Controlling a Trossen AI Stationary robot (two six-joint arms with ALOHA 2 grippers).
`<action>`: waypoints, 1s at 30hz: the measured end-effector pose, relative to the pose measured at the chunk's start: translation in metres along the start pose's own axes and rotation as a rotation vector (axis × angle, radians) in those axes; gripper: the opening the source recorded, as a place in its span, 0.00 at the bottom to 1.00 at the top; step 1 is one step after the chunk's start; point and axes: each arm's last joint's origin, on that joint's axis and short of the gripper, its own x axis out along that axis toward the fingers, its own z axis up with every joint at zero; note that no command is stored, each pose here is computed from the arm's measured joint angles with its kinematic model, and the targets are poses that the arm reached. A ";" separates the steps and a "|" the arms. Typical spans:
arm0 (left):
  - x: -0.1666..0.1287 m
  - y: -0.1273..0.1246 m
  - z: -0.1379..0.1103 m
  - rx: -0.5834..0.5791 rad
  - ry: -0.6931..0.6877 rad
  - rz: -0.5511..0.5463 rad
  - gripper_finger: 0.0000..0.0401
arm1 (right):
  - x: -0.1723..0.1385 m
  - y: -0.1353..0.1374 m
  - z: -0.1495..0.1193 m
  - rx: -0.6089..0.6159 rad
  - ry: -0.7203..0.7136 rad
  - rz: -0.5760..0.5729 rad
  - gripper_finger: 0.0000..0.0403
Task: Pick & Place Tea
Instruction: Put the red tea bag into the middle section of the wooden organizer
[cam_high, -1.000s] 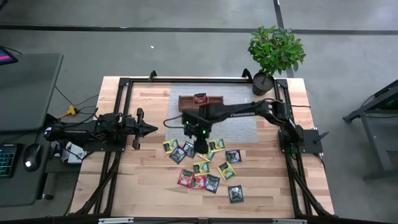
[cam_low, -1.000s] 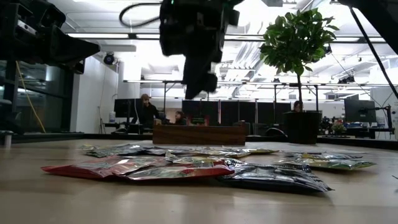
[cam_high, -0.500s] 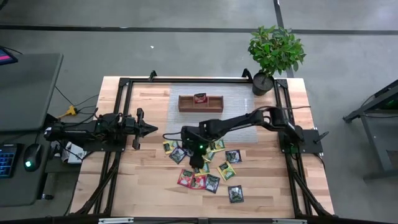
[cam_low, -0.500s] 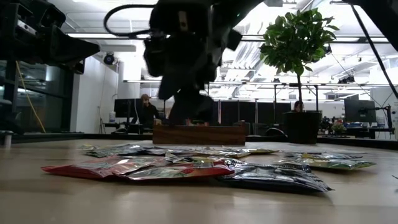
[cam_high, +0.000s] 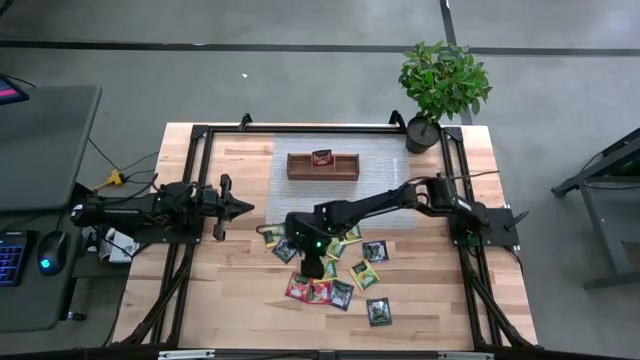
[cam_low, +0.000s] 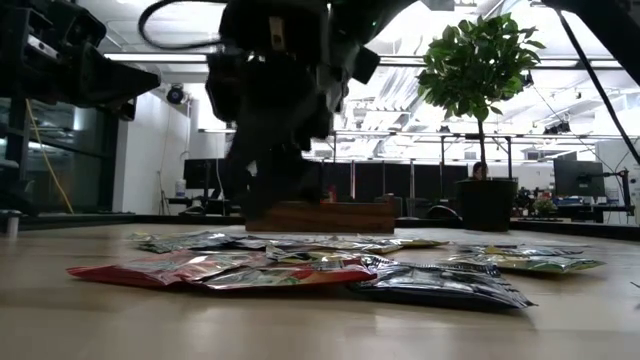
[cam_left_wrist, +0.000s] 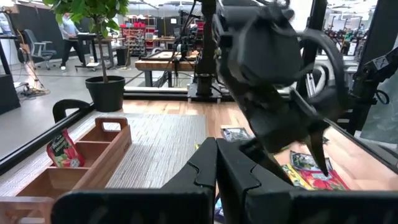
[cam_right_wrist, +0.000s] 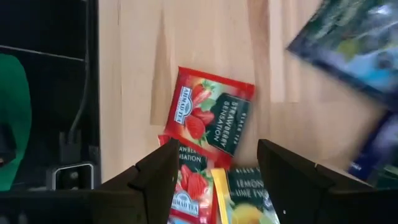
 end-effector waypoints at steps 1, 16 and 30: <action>0.000 0.000 0.000 0.000 0.001 0.000 0.00 | 0.006 -0.002 -0.002 0.008 0.012 -0.002 0.53; 0.000 0.000 -0.003 0.001 0.028 0.003 0.00 | 0.035 0.001 -0.005 0.015 -0.025 -0.027 0.53; 0.000 0.000 -0.003 0.000 0.029 0.000 0.00 | 0.040 0.007 -0.012 -0.016 -0.045 -0.193 0.53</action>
